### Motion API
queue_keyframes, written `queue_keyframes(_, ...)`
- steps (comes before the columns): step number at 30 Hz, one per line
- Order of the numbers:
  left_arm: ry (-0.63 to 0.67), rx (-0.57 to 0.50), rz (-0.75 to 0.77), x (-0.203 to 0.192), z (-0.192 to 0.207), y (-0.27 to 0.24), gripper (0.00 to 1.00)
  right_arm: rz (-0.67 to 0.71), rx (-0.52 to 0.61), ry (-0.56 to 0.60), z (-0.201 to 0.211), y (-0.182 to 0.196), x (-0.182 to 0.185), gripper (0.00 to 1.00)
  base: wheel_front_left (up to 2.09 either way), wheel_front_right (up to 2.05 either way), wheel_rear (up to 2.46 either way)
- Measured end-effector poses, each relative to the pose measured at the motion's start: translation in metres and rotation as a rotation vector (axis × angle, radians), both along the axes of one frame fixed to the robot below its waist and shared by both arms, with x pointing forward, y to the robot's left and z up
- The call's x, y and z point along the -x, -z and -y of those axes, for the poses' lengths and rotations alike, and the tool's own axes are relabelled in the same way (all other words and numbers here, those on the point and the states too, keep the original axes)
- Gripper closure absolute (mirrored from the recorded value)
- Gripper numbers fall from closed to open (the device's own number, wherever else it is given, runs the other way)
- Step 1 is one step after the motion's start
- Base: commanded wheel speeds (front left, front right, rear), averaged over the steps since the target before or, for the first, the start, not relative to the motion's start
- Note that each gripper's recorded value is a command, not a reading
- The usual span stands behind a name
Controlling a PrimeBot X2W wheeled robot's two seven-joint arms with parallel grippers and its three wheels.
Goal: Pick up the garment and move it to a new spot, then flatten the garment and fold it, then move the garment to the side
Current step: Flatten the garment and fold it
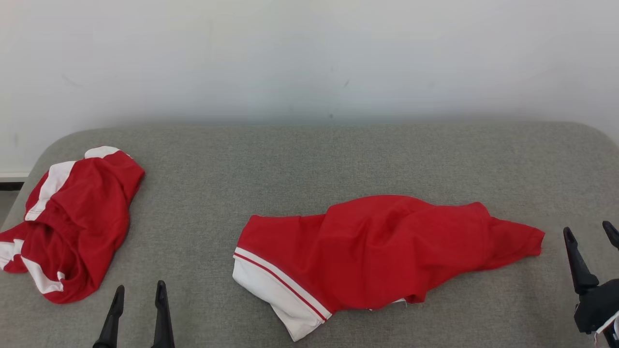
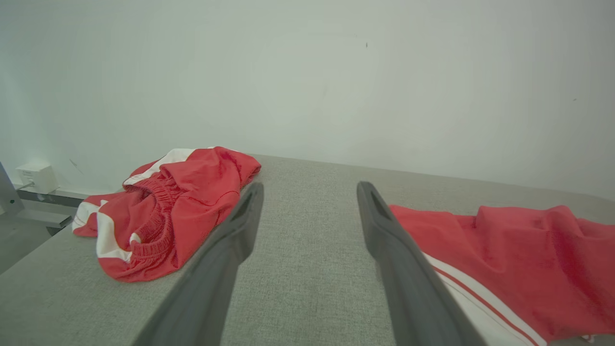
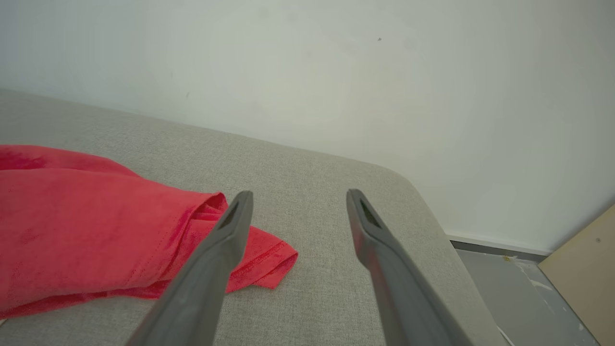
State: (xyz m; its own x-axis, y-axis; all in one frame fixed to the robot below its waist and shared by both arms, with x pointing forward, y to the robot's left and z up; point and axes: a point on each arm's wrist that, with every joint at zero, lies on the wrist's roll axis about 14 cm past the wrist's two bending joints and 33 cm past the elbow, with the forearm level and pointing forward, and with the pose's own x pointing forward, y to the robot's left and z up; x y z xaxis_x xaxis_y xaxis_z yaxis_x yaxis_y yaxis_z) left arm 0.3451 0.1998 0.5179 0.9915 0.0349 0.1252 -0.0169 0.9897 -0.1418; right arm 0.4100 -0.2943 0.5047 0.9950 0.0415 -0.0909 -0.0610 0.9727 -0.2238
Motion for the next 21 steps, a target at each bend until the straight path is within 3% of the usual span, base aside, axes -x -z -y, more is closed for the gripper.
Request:
queue_keyframes(4,0.016,0.000,-0.004,-0.004,0.006,0.001,0.00,-0.001,-0.034,0.026,0.002,0.008,0.015,0.00,0.00,0.00,0.00)
queue_keyframes(9,0.023,-0.001,0.007,-0.007,0.007,-0.002,0.00,0.087,-0.106,0.031,-0.009,-0.007,0.023,0.00,0.00,0.00,0.00)
queue_keyframes(21,-0.005,-0.024,0.043,0.000,-0.004,-0.014,0.00,0.253,-0.264,-0.020,-0.068,-0.038,0.044,0.00,0.00,0.00,0.00)
